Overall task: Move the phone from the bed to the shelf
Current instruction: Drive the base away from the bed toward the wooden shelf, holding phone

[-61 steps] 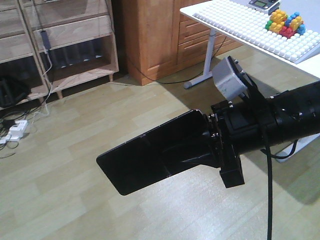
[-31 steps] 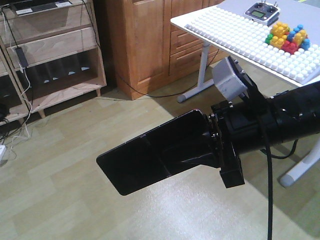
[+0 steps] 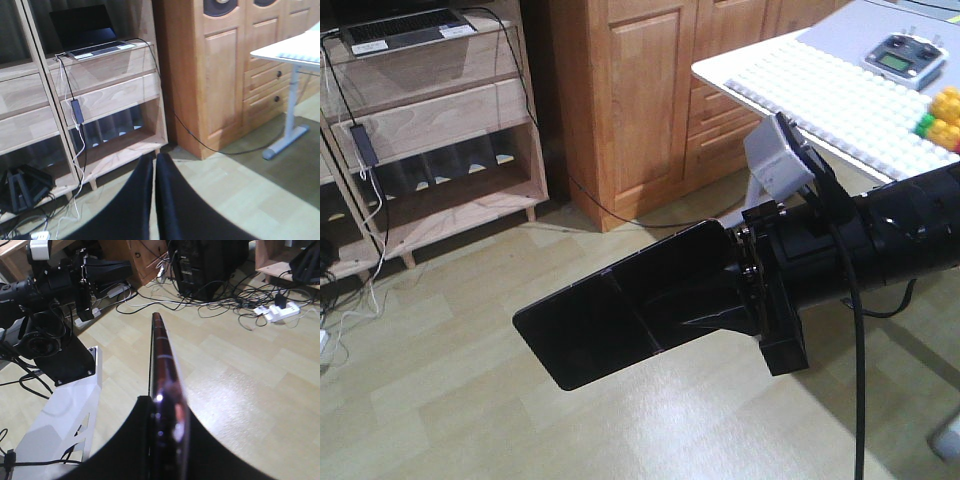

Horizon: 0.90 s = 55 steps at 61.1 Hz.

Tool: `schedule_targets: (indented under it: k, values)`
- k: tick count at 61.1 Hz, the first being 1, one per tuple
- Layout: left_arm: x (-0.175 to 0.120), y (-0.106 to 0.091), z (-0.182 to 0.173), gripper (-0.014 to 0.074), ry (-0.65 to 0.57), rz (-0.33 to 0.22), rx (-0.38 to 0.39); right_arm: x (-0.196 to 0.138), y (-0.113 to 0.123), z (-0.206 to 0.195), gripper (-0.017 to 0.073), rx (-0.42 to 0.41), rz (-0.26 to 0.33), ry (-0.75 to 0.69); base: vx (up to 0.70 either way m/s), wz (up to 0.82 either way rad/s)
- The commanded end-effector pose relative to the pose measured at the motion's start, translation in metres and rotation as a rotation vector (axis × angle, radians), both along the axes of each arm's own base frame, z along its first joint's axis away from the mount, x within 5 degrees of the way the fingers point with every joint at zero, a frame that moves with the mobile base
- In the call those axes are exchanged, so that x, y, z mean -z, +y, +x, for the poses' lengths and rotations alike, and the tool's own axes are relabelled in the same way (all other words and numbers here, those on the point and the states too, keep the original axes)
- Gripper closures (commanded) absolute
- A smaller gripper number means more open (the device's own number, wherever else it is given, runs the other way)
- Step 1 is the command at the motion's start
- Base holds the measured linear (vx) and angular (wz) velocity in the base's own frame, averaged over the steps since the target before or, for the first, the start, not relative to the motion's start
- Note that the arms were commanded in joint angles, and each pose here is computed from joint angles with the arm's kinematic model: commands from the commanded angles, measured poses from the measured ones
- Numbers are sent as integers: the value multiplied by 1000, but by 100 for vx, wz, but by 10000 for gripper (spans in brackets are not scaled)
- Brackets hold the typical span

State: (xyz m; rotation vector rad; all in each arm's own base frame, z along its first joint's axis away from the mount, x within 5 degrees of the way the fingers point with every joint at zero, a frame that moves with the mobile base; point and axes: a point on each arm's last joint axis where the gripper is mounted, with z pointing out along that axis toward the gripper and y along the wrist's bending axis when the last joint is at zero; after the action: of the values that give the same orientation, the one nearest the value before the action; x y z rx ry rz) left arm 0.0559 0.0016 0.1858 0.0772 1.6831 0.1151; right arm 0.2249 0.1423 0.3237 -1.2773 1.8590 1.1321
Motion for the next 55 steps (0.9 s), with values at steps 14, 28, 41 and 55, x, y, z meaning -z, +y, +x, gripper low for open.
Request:
schedule_targets:
  k: [14,28,41,55]
  values:
    - [-15,0,-1,592,-102,-11,-5,-23,2,-10,562,-50,98,-21,42,10]
    - [-15,0,-1,592,-102,-11,-5,-23,2,-10,562,-50,98,-21,42,7]
    - [-15,0,-1,592,-102,-11,-5,-23,2,-10,562,-50,98,-21,43,7]
    - [-15,0,-1,592,-102,-11,-5,-23,2,-10,562,-50,98,-21,42,16]
